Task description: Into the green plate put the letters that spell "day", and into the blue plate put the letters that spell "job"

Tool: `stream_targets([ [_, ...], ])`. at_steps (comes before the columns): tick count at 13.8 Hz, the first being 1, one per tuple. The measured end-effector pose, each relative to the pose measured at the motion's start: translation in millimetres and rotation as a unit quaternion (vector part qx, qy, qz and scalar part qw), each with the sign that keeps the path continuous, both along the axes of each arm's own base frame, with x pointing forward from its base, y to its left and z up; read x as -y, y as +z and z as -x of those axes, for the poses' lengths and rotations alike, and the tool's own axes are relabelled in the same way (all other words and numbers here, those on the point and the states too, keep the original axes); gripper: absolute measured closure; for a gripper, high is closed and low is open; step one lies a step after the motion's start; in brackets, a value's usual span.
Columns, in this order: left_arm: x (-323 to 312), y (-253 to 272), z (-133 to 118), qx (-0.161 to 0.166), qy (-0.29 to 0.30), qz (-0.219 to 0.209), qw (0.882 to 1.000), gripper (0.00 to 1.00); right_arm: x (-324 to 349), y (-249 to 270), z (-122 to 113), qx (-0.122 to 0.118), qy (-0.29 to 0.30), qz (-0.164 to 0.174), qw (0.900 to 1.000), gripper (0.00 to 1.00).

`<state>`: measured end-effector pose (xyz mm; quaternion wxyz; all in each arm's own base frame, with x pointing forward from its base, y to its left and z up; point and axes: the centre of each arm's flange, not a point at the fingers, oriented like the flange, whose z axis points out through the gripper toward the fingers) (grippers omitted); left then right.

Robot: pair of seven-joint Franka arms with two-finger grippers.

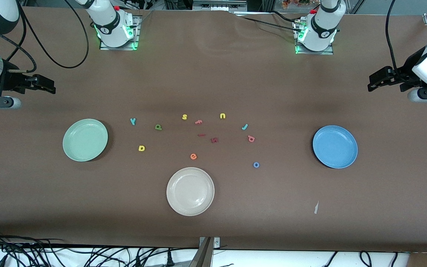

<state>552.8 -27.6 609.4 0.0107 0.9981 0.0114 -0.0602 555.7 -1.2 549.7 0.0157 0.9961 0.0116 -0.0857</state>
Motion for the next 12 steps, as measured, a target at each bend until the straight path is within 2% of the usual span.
stream_targets([
  [6,-4.5,-6.0,2.9,-0.022,0.004,-0.001,1.0,0.0,0.0,-0.2,0.4,-0.002,0.0,0.0,1.0,0.0],
  [12,-4.4,-7.7,2.5,-0.025,0.004,-0.001,1.0,0.0,0.0,-0.4,0.7,-0.003,0.0,0.0,1.0,0.0],
])
